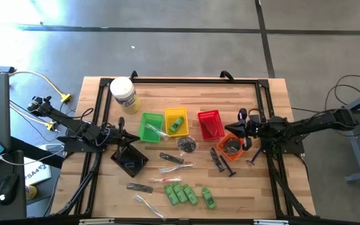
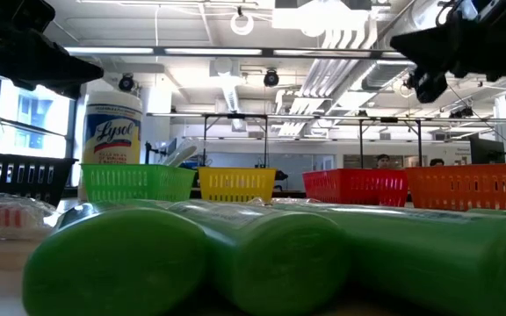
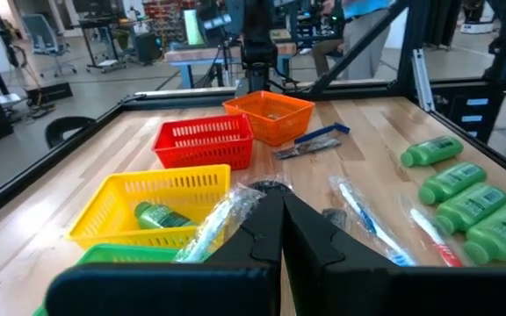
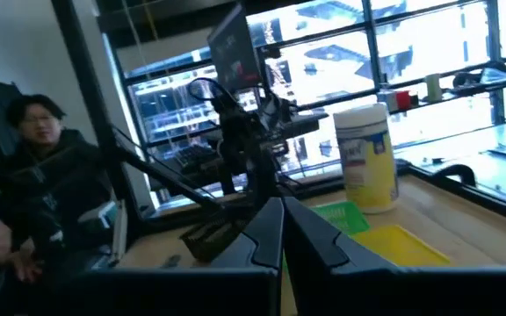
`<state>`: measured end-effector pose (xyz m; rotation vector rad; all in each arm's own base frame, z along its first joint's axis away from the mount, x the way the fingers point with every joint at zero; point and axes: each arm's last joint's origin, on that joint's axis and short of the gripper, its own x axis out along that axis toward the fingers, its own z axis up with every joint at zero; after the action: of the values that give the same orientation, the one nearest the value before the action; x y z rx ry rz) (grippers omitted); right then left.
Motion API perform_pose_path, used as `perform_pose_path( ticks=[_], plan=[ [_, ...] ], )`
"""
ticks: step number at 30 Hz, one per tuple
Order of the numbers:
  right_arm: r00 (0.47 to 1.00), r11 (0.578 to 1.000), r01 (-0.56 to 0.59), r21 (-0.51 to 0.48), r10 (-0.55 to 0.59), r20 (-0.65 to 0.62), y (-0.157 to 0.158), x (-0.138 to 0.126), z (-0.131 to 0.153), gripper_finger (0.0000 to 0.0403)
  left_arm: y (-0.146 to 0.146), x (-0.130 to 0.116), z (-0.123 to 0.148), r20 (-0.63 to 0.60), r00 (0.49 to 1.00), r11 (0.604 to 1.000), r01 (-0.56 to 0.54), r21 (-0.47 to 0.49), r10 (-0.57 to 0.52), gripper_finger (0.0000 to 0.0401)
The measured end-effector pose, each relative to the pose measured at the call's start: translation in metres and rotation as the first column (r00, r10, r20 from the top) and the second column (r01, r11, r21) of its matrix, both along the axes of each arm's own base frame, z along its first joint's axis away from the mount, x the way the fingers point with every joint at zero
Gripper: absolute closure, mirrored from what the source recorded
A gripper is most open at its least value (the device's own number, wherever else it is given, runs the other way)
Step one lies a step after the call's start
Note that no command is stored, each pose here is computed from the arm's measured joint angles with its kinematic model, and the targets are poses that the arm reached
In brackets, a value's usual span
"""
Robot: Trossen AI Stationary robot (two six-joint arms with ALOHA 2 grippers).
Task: Pick & Place Travel size toiletries
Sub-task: Put the green shampoo into yellow basket
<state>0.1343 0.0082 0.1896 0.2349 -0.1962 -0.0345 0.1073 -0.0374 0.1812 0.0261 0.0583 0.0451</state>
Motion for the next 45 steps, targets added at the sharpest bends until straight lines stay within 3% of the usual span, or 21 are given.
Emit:
perform_pose_path(
  ticks=[8,13,18,24,45],
  plan=[
    [0.999,0.999,0.033,0.030,-0.032,-0.030,-0.001,-0.001,-0.008,0.0401,0.000,0.000,0.002,0.018,1.000,1.000,-0.001,-0.012,0.001,0.0401],
    [0.998,0.999,0.039,-0.026,-0.040,-0.042,0.000,-0.001,-0.009,0.0401,0.000,0.000,0.002,0.024,1.000,1.000,-0.001,-0.016,0.002,0.0401],
    [0.996,0.995,-0.089,-0.047,0.089,0.017,0.004,-0.002,-0.004,0.0401,-0.001,0.000,0.003,0.025,0.999,0.999,0.031,-0.041,-0.030,0.0401],
    [0.999,0.998,-0.043,-0.055,0.044,0.028,0.002,-0.003,-0.002,0.0401,-0.002,0.000,0.002,0.026,0.998,0.996,0.058,-0.067,-0.057,0.0401],
    [0.995,0.992,-0.096,-0.077,0.098,0.021,0.003,-0.013,-0.001,0.0401,-0.002,0.000,0.002,0.026,0.998,0.996,0.060,-0.067,-0.059,0.0401]
  ],
)
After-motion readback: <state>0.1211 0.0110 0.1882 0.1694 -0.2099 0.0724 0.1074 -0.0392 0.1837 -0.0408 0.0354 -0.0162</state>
